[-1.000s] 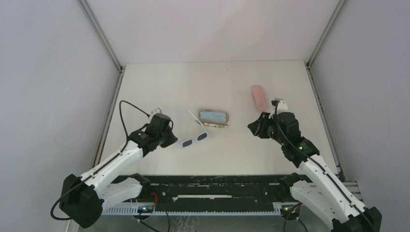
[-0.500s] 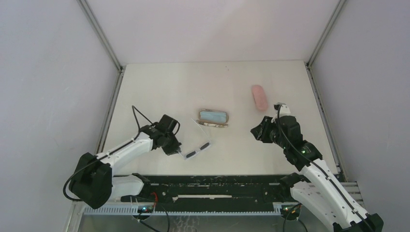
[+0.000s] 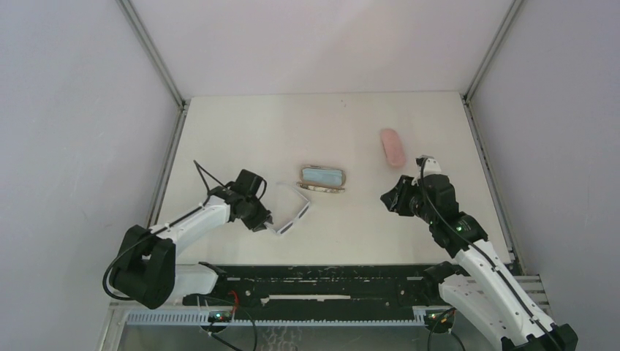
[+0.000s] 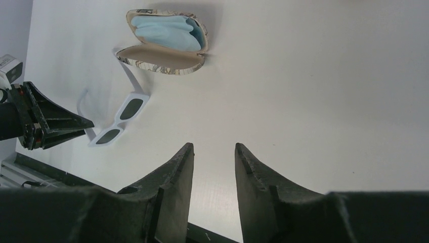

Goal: Organize the sunglasses
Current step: Place the sunglasses at the center of the board, then adjust the sunglasses at the center of the board.

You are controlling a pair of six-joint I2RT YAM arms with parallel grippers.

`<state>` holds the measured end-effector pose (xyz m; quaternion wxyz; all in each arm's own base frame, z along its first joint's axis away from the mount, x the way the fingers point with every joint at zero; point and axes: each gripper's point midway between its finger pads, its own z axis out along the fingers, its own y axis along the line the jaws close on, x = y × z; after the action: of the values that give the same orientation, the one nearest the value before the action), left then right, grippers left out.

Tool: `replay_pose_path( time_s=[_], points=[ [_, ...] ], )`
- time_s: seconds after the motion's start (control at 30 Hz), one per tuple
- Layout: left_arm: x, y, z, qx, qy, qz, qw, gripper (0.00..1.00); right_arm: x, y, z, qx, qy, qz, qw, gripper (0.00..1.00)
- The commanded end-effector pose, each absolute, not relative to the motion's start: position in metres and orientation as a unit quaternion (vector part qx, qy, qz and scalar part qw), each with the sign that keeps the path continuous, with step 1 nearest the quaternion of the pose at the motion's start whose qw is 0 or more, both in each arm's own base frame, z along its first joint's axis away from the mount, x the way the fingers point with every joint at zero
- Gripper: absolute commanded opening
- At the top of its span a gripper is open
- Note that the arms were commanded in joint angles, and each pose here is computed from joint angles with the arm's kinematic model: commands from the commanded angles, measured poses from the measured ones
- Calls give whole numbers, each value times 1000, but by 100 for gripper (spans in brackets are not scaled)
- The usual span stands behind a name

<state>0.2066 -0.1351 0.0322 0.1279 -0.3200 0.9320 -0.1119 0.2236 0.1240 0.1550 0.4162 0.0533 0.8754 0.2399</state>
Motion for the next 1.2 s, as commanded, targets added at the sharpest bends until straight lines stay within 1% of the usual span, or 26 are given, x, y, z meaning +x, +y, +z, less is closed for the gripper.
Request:
replay_pose_path(
  time_s=[0.0,0.13,0.23,0.27,0.33,0.4,0.53,0.6,0.7,0.87,1.07,1.17],
  points=[
    [219,-143,48,-319,925,-143,147,34,226,124,160,44,870,243,428,36],
    [223,-141,62,-312,920,-159,175,42,225,121,165,49,865,243,437,36],
    [228,-136,80,-306,911,-171,215,49,224,118,172,71,857,247,447,38],
    [230,-134,88,-302,908,-174,234,52,224,117,175,78,853,250,451,39],
    [238,-129,108,-283,897,-186,282,54,223,119,180,93,847,263,452,41],
    [247,-125,130,-253,887,-193,336,57,222,126,183,104,843,282,446,48],
    [253,-97,161,-214,866,-141,429,62,223,146,178,124,847,293,426,57],
    [254,-82,171,-210,852,-115,467,64,222,161,174,132,849,294,420,58],
    [254,-65,178,-205,830,-90,512,65,218,196,172,131,848,300,417,58],
    [252,-44,175,-196,814,-42,544,65,220,251,166,164,860,284,391,60],
    [254,-45,167,-205,801,-57,560,63,223,307,150,196,873,258,364,59],
    [255,-46,162,-204,800,-60,562,60,225,326,134,202,881,242,352,58]
  ],
)
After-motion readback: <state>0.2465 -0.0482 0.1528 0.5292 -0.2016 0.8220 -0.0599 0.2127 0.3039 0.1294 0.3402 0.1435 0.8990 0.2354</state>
